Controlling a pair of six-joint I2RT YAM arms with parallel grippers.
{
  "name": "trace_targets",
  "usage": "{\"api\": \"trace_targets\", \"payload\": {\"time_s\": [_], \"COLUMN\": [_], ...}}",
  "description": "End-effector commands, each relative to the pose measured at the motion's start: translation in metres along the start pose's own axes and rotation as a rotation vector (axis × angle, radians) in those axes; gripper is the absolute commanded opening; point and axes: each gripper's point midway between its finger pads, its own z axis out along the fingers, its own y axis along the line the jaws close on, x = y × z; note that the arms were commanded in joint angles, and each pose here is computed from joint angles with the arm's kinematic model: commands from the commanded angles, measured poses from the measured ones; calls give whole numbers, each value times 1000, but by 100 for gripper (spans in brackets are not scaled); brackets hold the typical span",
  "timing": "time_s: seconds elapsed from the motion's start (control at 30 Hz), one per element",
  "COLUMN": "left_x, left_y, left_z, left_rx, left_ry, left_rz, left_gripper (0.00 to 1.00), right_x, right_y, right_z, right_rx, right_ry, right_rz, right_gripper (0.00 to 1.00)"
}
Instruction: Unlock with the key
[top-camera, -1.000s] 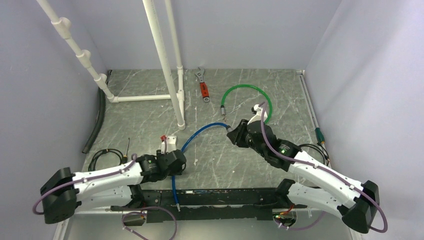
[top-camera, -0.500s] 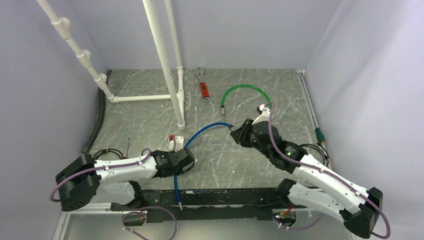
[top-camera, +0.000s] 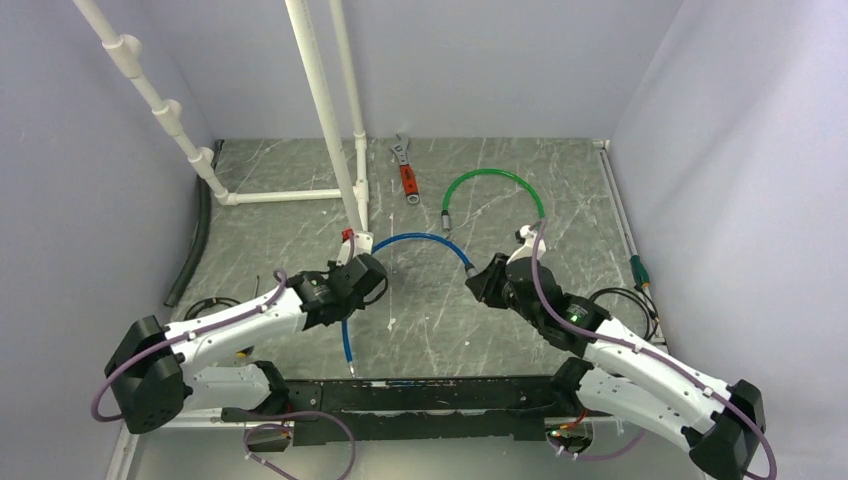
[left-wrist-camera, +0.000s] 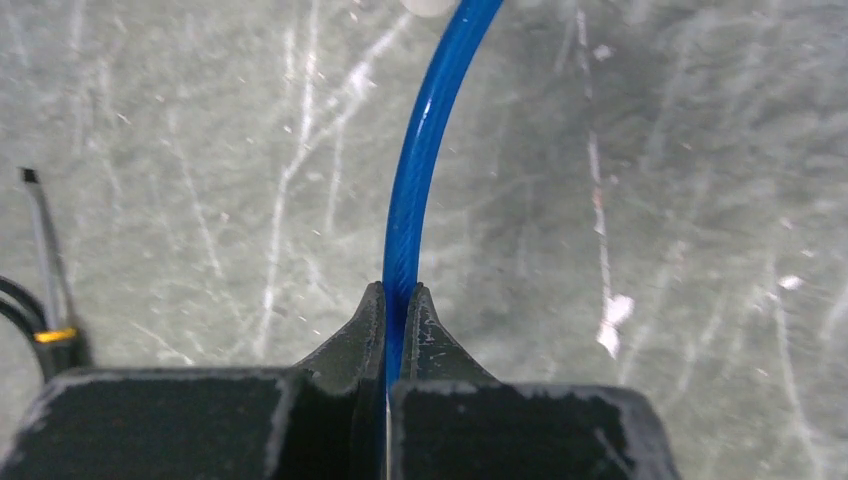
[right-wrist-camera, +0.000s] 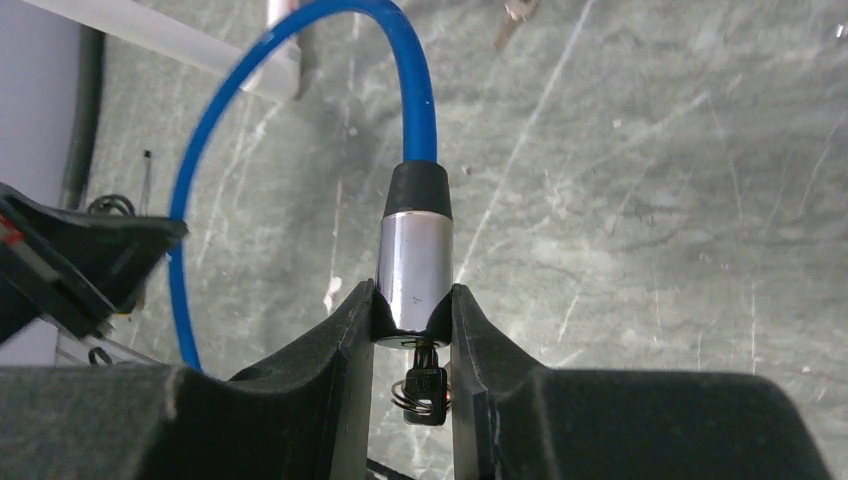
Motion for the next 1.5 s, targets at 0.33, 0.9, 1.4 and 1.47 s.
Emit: {"api": "trace_targets", "payload": {"time_s": [0.33,0.9,1.4,1.47], "left_x": [-26,-26,-77,-83], "left_y": [-10,-28,-19,-13], "left_z": [61,83,-16,-33], "left_rx": [24,44,243,257], "left_ry": [2,31,-142,-183], "left_rz": [134,183,50,21], "left_gripper": [0,42,93,94], "right_x": [59,62,-27,-42], "right_y": [-45,-73,-40,-25], "right_z": [31,23,-23,-30], "right_rx": [61,175,151,97], "right_ry": [44,38,-142,-174], "right_rz": [140,170,10,-30], "right_gripper": [0,75,96,97]}}
